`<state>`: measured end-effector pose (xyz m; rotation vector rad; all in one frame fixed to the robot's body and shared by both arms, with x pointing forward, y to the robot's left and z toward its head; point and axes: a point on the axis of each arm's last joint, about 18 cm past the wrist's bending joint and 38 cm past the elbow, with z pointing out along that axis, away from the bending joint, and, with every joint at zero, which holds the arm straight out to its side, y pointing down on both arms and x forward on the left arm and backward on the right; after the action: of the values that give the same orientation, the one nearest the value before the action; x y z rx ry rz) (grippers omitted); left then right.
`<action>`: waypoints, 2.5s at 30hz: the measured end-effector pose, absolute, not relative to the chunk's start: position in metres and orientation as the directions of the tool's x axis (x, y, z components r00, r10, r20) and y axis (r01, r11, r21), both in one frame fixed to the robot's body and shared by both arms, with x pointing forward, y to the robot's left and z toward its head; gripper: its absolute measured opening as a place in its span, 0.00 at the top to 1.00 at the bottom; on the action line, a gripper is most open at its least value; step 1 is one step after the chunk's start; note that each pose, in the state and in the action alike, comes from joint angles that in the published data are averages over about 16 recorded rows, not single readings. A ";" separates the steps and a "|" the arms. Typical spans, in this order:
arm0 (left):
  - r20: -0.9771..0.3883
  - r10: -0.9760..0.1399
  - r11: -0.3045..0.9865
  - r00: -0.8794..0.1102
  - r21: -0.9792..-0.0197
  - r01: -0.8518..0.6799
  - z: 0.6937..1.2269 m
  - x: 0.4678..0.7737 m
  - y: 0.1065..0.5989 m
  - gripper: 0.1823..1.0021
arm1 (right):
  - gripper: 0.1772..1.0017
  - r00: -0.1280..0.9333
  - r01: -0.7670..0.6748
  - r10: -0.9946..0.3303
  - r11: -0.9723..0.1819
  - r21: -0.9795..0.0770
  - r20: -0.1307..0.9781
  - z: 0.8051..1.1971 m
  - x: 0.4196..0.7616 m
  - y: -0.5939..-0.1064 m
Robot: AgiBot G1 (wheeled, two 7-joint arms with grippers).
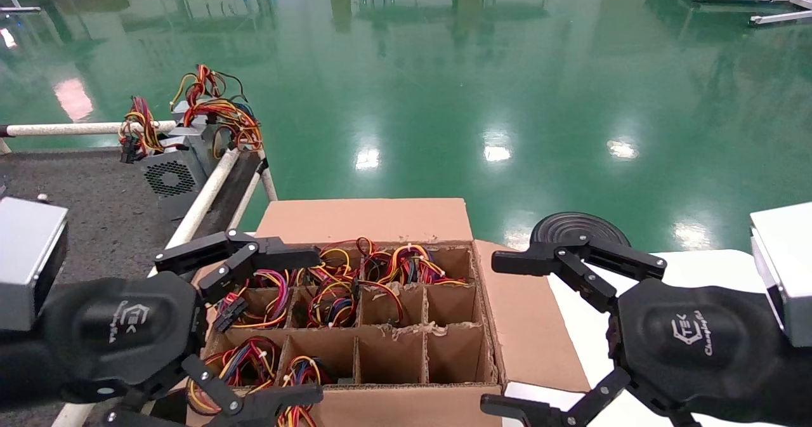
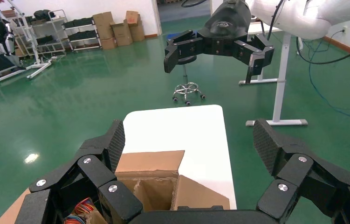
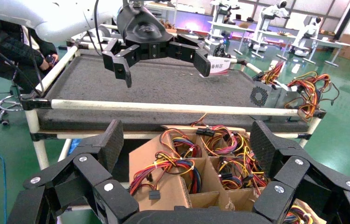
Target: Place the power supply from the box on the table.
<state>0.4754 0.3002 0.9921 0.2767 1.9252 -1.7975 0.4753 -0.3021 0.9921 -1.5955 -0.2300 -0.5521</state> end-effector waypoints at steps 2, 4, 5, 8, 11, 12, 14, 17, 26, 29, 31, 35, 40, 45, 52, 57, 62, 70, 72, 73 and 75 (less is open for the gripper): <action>-0.478 -0.179 0.115 -0.860 -0.878 0.464 0.992 0.475 0.301 0.00 | 0.00 0.860 0.464 -0.178 -0.112 -0.879 0.477 0.992 0.475 -0.302; -0.479 -0.180 0.119 -0.859 -0.878 0.464 0.992 0.476 0.301 0.00 | 0.00 0.860 0.464 -0.178 -0.112 -0.879 0.477 0.992 0.475 -0.302; -0.479 -0.181 0.122 -0.859 -0.877 0.464 0.992 0.476 0.302 0.00 | 0.00 0.860 0.464 -0.178 -0.112 -0.879 0.477 0.992 0.475 -0.302; -0.482 -0.183 0.134 -0.857 -0.876 0.464 0.991 0.476 0.303 0.00 | 0.01 0.860 0.464 -0.178 -0.112 -0.879 0.477 0.992 0.475 -0.302; -0.488 -0.184 0.155 -0.853 -0.871 0.465 0.991 0.476 0.305 0.00 | 0.04 0.860 0.464 -0.178 -0.112 -0.879 0.477 0.992 0.475 -0.302; -0.491 -0.184 0.165 -0.851 -0.869 0.466 0.990 0.476 0.306 0.00 | 0.05 0.860 0.464 -0.178 -0.112 -0.879 0.477 0.992 0.475 -0.302; -0.499 -0.182 0.188 -0.847 -0.863 0.468 0.990 0.477 0.307 0.00 | 0.07 0.860 0.464 -0.178 -0.112 -0.879 0.477 0.992 0.475 -0.302; -0.515 -0.174 0.229 -0.840 -0.850 0.474 0.989 0.478 0.308 0.00 | 0.10 0.860 0.464 -0.178 -0.112 -0.879 0.477 0.992 0.475 -0.302; -0.581 -0.119 0.379 -0.805 -0.776 0.504 0.987 0.485 0.307 0.00 | 0.27 0.860 0.464 -0.178 -0.112 -0.879 0.477 0.992 0.475 -0.302; -0.604 -0.094 0.424 -0.791 -0.743 0.517 0.987 0.488 0.306 0.00 | 0.33 0.860 0.464 -0.178 -0.112 -0.879 0.477 0.992 0.475 -0.302; -0.619 -0.077 0.451 -0.781 -0.721 0.527 0.987 0.490 0.306 0.00 | 0.37 0.860 0.464 -0.178 -0.112 -0.879 0.477 0.992 0.475 -0.302; -0.645 -0.045 0.496 -0.763 -0.677 0.543 0.987 0.493 0.306 0.00 | 0.52 0.860 0.464 -0.178 -0.112 -0.879 0.477 0.992 0.475 -0.302; -0.670 -0.008 0.541 -0.742 -0.627 0.560 0.987 0.496 0.308 0.00 | 0.64 0.860 0.464 -0.178 -0.112 -0.879 0.477 0.992 0.475 -0.302; -0.688 0.027 0.579 -0.725 -0.581 0.572 0.984 0.500 0.311 0.00 | 0.76 0.860 0.464 -0.178 -0.112 -0.879 0.477 0.992 0.475 -0.302; -0.697 0.070 0.613 -0.714 -0.534 0.582 0.978 0.504 0.315 0.00 | 0.89 0.860 0.464 -0.178 -0.112 -0.879 0.477 0.992 0.475 -0.302; -0.696 0.098 0.627 -0.711 -0.512 0.587 0.973 0.507 0.317 0.00 | 0.94 0.860 0.464 -0.178 -0.112 -0.879 0.477 0.992 0.475 -0.302; -0.693 0.124 0.634 -0.711 -0.496 0.594 0.968 0.510 0.318 0.00 | 0.97 0.860 0.464 -0.178 -0.112 -0.879 0.477 0.992 0.475 -0.302; -0.684 0.166 0.638 -0.711 -0.475 0.606 0.959 0.518 0.318 0.00 | 0.98 0.860 0.464 -0.178 -0.112 -0.879 0.477 0.992 0.475 -0.302; -0.681 0.175 0.639 -0.711 -0.471 0.608 0.956 0.520 0.318 0.00 | 0.98 0.860 0.464 -0.178 -0.112 -0.879 0.477 0.992 0.475 -0.302; -0.680 0.179 0.639 -0.711 -0.469 0.610 0.955 0.521 0.318 0.00 | 0.98 0.860 0.464 -0.178 -0.112 -0.879 0.477 0.992 0.475 -0.302; -0.677 0.188 0.639 -0.711 -0.465 0.612 0.953 0.524 0.318 0.00 | 0.98 0.860 0.464 -0.178 -0.112 -0.879 0.477 0.992 0.475 -0.302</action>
<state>0.5236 0.3182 0.9531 0.6216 2.2691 -0.9408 0.4753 -0.3021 0.9921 -1.5955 -0.2300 -0.5521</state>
